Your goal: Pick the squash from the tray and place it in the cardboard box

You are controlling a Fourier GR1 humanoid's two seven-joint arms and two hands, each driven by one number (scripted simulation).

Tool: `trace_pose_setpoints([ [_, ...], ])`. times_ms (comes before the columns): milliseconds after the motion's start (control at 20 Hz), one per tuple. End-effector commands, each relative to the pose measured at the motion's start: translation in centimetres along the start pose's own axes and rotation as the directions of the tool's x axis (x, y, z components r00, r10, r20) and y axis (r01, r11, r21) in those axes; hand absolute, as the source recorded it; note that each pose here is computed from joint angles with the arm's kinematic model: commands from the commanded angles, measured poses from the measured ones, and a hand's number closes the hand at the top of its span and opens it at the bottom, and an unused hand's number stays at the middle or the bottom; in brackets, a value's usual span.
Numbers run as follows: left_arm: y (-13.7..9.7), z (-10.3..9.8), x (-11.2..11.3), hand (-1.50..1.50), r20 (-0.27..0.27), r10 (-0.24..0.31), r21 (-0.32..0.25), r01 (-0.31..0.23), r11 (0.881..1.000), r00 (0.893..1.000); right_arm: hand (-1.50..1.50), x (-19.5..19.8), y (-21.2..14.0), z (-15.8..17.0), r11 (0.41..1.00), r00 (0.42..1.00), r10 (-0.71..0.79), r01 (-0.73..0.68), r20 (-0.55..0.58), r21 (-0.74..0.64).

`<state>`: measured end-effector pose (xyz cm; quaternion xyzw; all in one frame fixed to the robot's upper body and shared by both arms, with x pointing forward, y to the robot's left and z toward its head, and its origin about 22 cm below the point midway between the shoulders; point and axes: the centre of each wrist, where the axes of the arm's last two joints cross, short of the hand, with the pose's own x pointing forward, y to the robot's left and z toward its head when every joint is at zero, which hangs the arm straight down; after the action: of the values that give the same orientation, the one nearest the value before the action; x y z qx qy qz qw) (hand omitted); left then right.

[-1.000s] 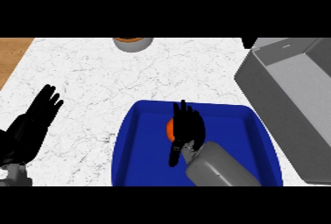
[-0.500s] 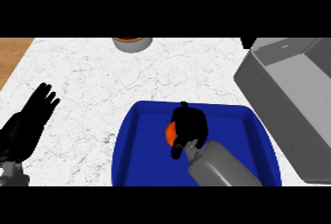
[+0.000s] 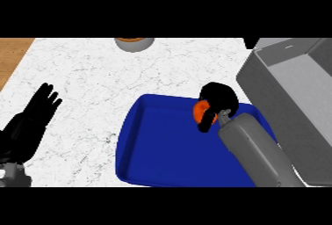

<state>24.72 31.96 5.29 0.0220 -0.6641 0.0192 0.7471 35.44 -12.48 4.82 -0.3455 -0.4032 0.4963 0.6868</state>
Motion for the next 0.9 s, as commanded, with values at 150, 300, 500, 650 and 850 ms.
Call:
trace_pose_setpoints([
  [150, -0.6, -0.2, 0.3, 0.00, 0.004, 0.013, -0.004, -0.013, 1.000, 1.000, 1.50, -1.9, -2.5, -3.3, 0.994, 0.997, 0.042, -0.050, -0.072, -0.100],
  [300, 1.1, -0.3, -0.2, 0.00, 0.000, 0.008, 0.006, -0.008, 1.000, 1.000, 1.50, -1.2, -5.2, -2.9, 0.981, 0.998, 0.041, -0.049, -0.045, -0.190],
  [500, -0.4, -0.3, 0.8, 0.00, -0.011, 0.003, 0.019, -0.003, 1.000, 1.000, 1.50, 0.0, -7.7, -0.4, 0.950, 0.998, 0.055, -0.049, 0.012, -0.308],
  [650, 1.1, 0.8, -0.1, 0.00, -0.026, -0.008, 0.024, 0.009, 1.000, 1.000, 1.50, 1.1, -8.2, 2.9, 0.916, 0.998, 0.029, -0.004, 0.056, -0.402],
  [850, 0.6, 0.1, 1.0, 0.00, -0.019, 0.011, 0.011, -0.011, 1.000, 1.000, 1.50, 2.8, -14.7, 6.1, 0.829, 0.999, 0.012, 0.013, 0.041, -0.559],
])
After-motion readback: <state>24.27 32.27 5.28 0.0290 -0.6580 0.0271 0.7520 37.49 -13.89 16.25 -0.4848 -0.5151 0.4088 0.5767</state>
